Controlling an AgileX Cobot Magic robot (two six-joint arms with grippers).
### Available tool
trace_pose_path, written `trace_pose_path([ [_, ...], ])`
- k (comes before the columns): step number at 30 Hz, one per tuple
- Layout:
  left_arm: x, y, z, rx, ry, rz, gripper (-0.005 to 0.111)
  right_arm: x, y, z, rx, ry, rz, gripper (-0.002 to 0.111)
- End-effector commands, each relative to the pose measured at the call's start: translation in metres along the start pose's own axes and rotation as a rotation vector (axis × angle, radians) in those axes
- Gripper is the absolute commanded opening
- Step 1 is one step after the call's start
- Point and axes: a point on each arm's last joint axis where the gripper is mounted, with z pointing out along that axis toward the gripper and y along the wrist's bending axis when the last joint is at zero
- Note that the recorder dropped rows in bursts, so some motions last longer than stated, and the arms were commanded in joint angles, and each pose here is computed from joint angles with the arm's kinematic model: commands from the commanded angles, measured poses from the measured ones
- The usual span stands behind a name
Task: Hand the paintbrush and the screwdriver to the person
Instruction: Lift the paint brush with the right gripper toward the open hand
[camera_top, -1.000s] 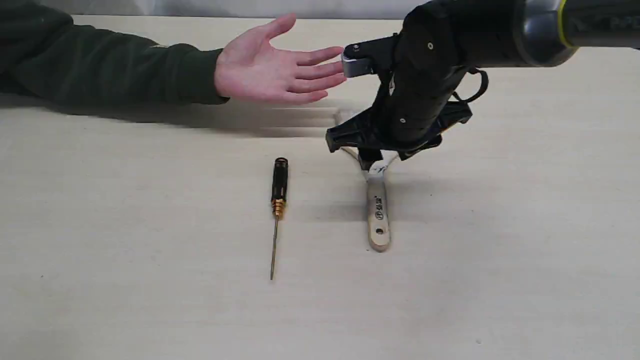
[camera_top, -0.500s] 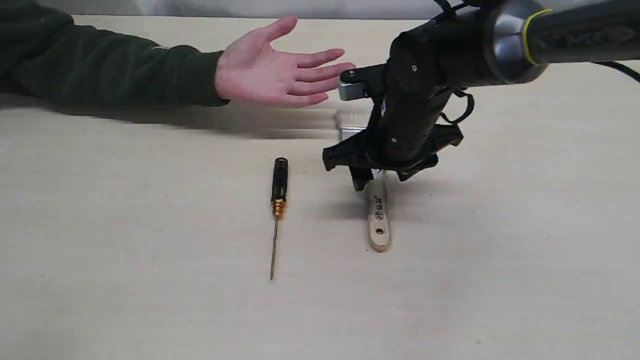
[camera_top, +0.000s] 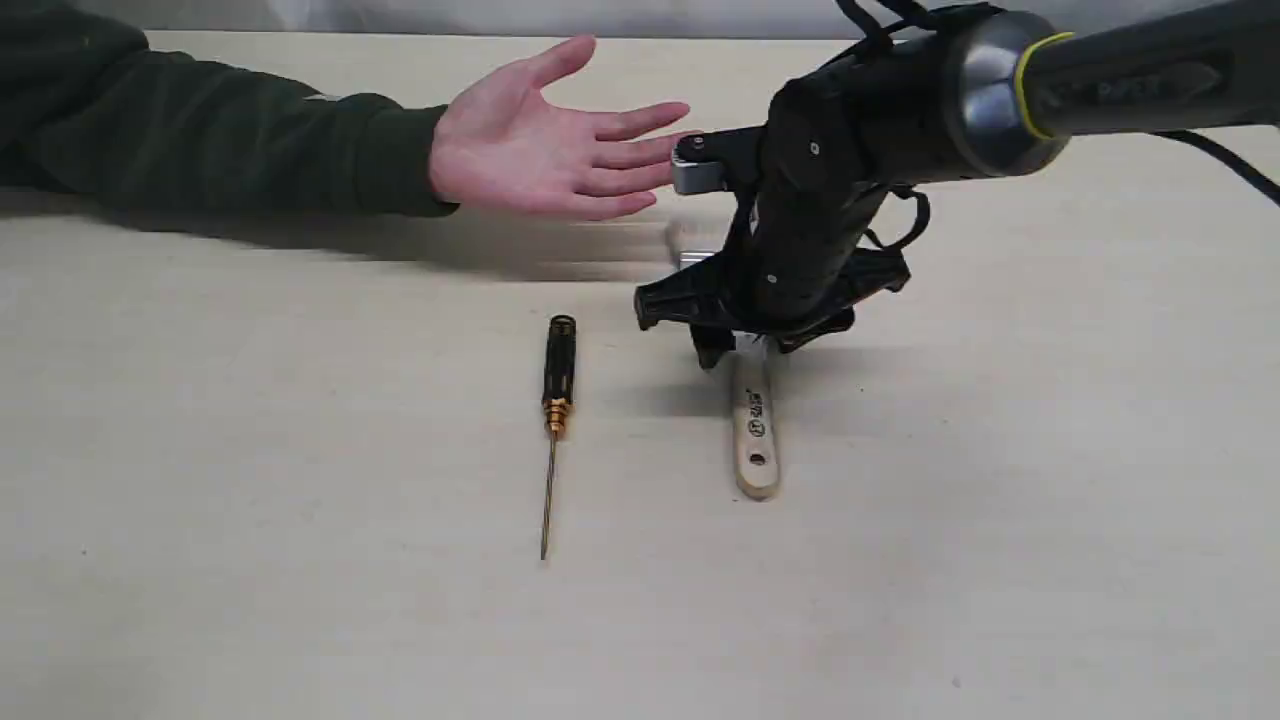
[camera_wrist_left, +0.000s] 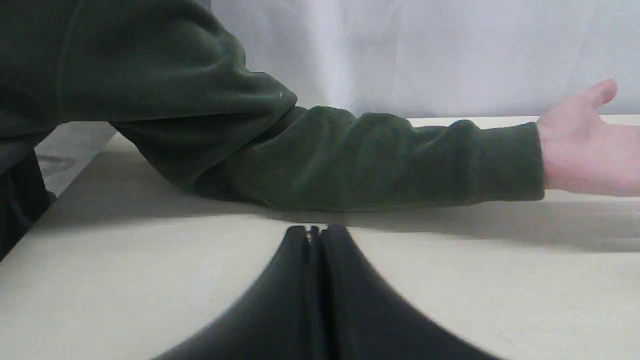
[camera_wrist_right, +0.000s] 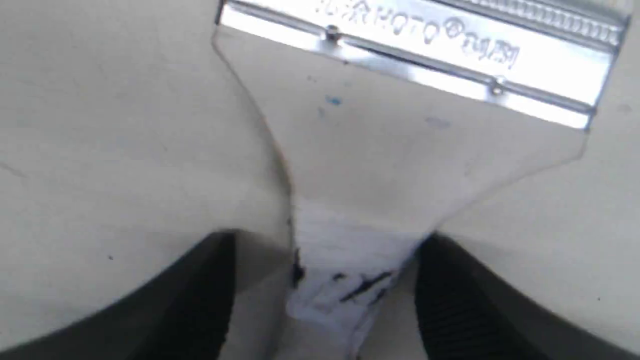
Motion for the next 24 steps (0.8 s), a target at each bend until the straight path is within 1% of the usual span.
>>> trace_pose_path([
  [1,0.000,-0.001,0.000,0.010,-0.011,-0.004,0.000,0.006,-0.002,0.017,0.014,0.033,0.006,0.048],
  [5,0.000,-0.001,0.000,0.010,-0.011,-0.004,0.000,0.004,-0.005,0.015,0.057,0.043,-0.038,0.029],
  [7,-0.001,-0.001,0.000,0.010,-0.013,-0.003,0.000,0.004,-0.008,0.013,0.091,0.063,-0.064,0.023],
  [15,0.000,-0.001,0.000,0.010,-0.012,-0.003,0.000,0.007,-0.026,0.008,0.286,0.143,-0.176,0.004],
  [19,0.000,-0.001,0.000,0.010,-0.012,-0.003,0.000,0.012,-0.030,0.007,0.330,0.178,-0.199,0.004],
  [24,0.000,-0.001,0.000,0.010,-0.012,-0.003,0.000,0.014,-0.029,-0.001,0.284,0.119,-0.197,0.004],
])
